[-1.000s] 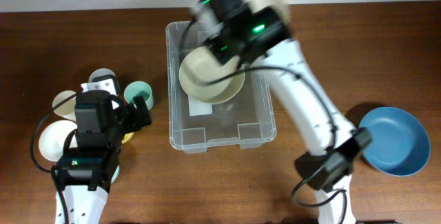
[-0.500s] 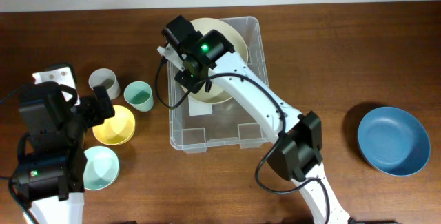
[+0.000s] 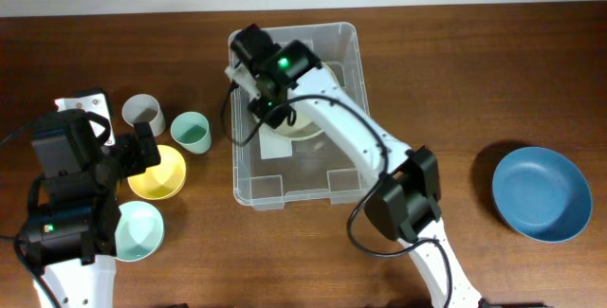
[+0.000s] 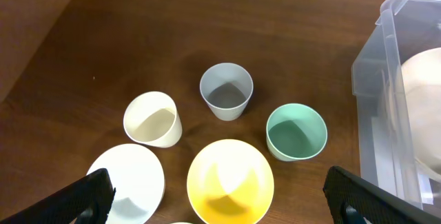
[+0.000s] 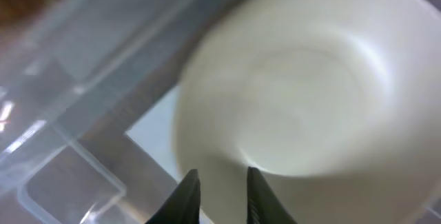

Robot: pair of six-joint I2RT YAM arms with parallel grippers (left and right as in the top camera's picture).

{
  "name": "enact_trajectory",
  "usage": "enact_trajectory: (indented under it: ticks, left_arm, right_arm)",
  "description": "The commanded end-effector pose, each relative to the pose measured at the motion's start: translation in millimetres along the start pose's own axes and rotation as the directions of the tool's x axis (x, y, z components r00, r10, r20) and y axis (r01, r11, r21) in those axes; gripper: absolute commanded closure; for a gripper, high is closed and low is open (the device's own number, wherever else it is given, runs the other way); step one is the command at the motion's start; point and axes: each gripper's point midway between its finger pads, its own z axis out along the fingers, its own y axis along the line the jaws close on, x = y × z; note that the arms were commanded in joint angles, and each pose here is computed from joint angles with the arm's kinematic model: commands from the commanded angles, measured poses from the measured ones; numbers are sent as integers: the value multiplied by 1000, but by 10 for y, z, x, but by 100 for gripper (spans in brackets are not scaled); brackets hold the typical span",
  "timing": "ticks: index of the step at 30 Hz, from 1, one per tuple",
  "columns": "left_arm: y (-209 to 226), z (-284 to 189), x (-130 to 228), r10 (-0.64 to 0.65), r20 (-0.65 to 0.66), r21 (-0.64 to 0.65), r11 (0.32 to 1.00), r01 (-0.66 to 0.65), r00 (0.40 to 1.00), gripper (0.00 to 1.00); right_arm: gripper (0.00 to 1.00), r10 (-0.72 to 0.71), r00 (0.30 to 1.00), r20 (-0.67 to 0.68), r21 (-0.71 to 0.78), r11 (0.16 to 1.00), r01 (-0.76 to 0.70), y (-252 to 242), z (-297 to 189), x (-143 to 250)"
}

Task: Pack container
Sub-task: 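Move the right gripper back to the dark blue bowl and grasp it, then place the dark blue bowl onto the plate in the bin, release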

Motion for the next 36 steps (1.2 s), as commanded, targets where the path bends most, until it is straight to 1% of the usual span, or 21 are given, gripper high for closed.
enact_trajectory:
  ticks: [1, 3, 4, 5, 6, 7, 8, 9, 10, 11, 12, 13, 18, 21, 23, 24, 29, 32, 34, 35, 36]
  left_arm:
    - [29, -17, -45, 14, 13, -9, 1000, -14, 1000, 1]
    - [30, -17, -64, 13, 21, -9, 1000, -13, 1000, 1]
    - [29, -17, -75, 13, 25, -9, 1000, -13, 1000, 1]
    - [29, -17, -83, 12, 28, -9, 1000, -12, 1000, 1]
    - [23, -17, -85, 12, 29, -6, 1000, -12, 999, 1]
    - [22, -18, -86, 12, 30, -5, 1000, -12, 999, 1]
    - [22, -18, -86, 12, 30, -5, 1000, -12, 999, 1]
    - [22, -18, -87, 13, 30, -5, 1000, -12, 999, 1]
    - [23, -17, -86, 12, 29, -6, 1000, -12, 999, 1]
    - [23, -18, -86, 12, 30, -6, 1000, -12, 999, 1]
    - [23, -18, -86, 12, 30, -5, 1000, -12, 999, 1]
    - [22, -18, -87, 12, 30, -5, 1000, -12, 999, 1]
    - [22, -18, -87, 12, 30, -5, 1000, -12, 999, 1]
    - [8, -18, -87, 12, 30, 3, 1000, -12, 999, 1]
    - [-21, -18, -88, 12, 31, 19, 1000, -13, 999, 1]
    - [-38, -18, -89, 12, 32, 29, 999, -13, 999, 1]
    - [-44, -19, -93, 12, 33, 33, 999, -13, 999, 1]
    - [-44, -19, -94, 12, 34, 33, 999, -13, 999, 1]
    - [-44, -19, -94, 12, 34, 33, 999, -13, 999, 1]
    - [-44, -19, -94, 12, 34, 33, 999, -13, 999, 1]
    - [-44, -19, -94, 12, 34, 33, 999, -13, 999, 1]
  right_arm:
    - [78, 284, 933, 220, 176, 929, -324, -928, -1082, 3]
    - [73, 458, 836, 303, 223, 818, -530, -1445, -1480, 273]
    - [73, 533, 779, 331, 231, 754, -614, -1649, -1624, 437]
    - [72, 620, 701, 353, 231, 668, -708, -1873, -1761, 668]
    - [70, 710, 601, 366, 225, 560, -798, -2092, -1868, 949]
    - [63, 788, 496, 364, 225, 443, -868, -2274, -1925, 1255]
    - [53, 897, 324, 302, 242, 257, -936, -2525, -1918, 1896]
    - [45, 932, 256, 258, 253, 190, -949, -2589, -1866, 2168]
    - [43, 944, 229, 237, 260, 166, -951, -2611, -1844, 2289]
    - [18, 970, 162, 179, 275, 109, -955, -2662, -1749, 2584]
    - [1, 979, 130, 155, 280, 83, -956, -2677, -1711, 2711]
    - [1, 992, 68, 109, 287, 34, -957, -2693, -1607, 2940]
    - [1, 994, -104, -19, 303, -94, -948, -2649, -1200, 3572]
    - [1, 978, -189, -86, 329, -152, -932, -2534, -796, 3960]
    - [1, 972, -209, -109, 346, -160, -924, -2454, -619, 4090]
    - [1, 967, -220, -126, 355, -163, -920, -2375, -452, 4181]
    - [1, 963, -227, -143, 364, -162, -917, -2169, 2, 4366]
    - [1, 964, -225, -140, 362, -162, -918, -2103, 153, 4426]
    - [10, 965, -224, -136, 360, -162, -919, -2082, 211, 4451]
    - [19, 966, -223, -134, 360, -162, -919, -2079, 225, 4454]
    - [26, 966, -222, -133, 359, -162, -919, -2083, 227, 4455]
